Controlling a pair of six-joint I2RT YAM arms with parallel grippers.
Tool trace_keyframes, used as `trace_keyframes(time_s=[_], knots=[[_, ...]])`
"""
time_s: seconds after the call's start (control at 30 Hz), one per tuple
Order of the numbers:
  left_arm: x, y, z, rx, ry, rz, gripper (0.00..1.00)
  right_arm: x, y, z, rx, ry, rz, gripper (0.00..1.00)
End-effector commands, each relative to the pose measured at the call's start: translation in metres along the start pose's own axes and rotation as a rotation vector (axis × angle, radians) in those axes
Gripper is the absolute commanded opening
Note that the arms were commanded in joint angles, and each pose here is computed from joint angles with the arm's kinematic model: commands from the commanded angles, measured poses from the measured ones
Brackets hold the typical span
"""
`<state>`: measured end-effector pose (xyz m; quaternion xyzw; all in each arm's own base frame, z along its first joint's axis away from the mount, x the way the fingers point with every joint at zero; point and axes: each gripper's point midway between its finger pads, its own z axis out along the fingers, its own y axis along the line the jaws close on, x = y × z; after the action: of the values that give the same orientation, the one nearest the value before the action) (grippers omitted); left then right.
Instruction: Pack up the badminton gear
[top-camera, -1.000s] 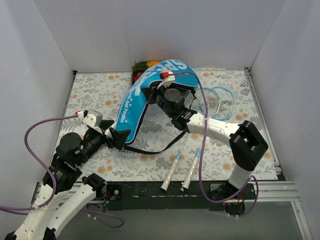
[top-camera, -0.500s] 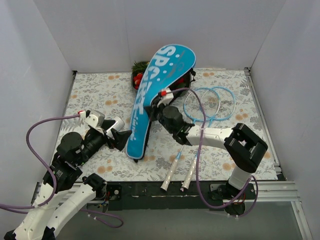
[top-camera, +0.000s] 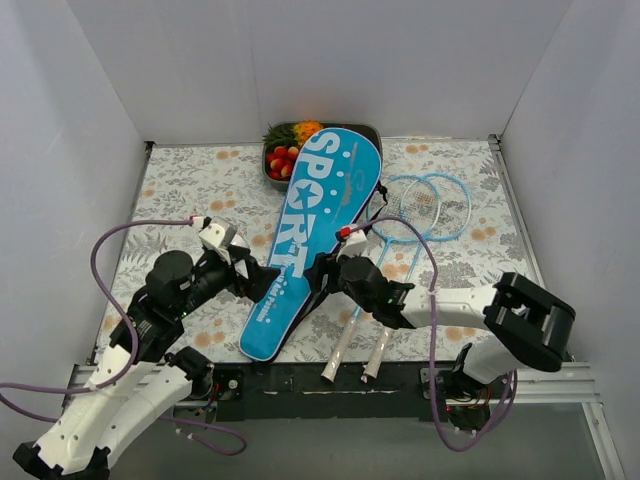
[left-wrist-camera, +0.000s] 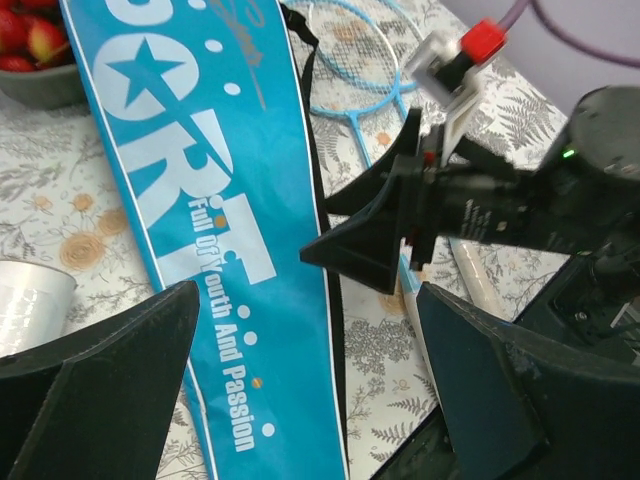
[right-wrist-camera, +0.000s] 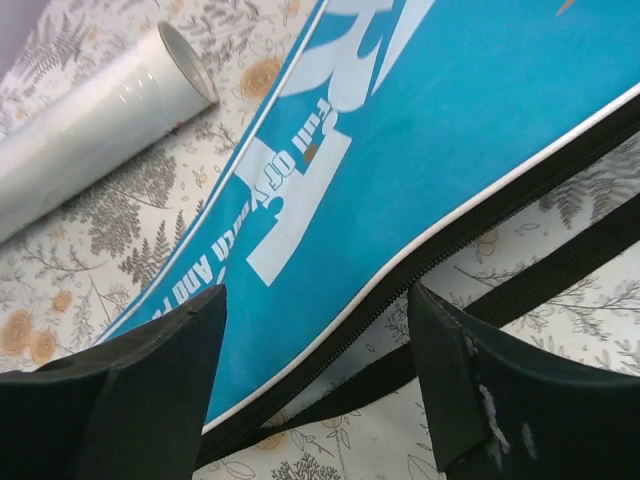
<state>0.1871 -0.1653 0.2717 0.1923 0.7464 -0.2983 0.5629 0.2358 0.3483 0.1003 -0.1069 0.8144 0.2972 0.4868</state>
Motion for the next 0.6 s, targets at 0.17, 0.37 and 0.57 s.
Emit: trace_keyframes(time_s=[0.17,0.37,0.57], knots=[[0.027,-0.005,0.026,0.046,0.181,-0.018,0.90,-0.080,-0.019,-0.055,0.174,-0.091,-0.083,0.82],[0.062,0.013,0.043,-0.034,0.308,-0.001,0.89,-0.086,-0.053,-0.101,0.317,-0.027,-0.117,0.81],[0.106,0.015,0.070,-0.134,0.482,0.046,0.87,-0.070,-0.065,-0.132,0.266,0.005,-0.102,0.80]])
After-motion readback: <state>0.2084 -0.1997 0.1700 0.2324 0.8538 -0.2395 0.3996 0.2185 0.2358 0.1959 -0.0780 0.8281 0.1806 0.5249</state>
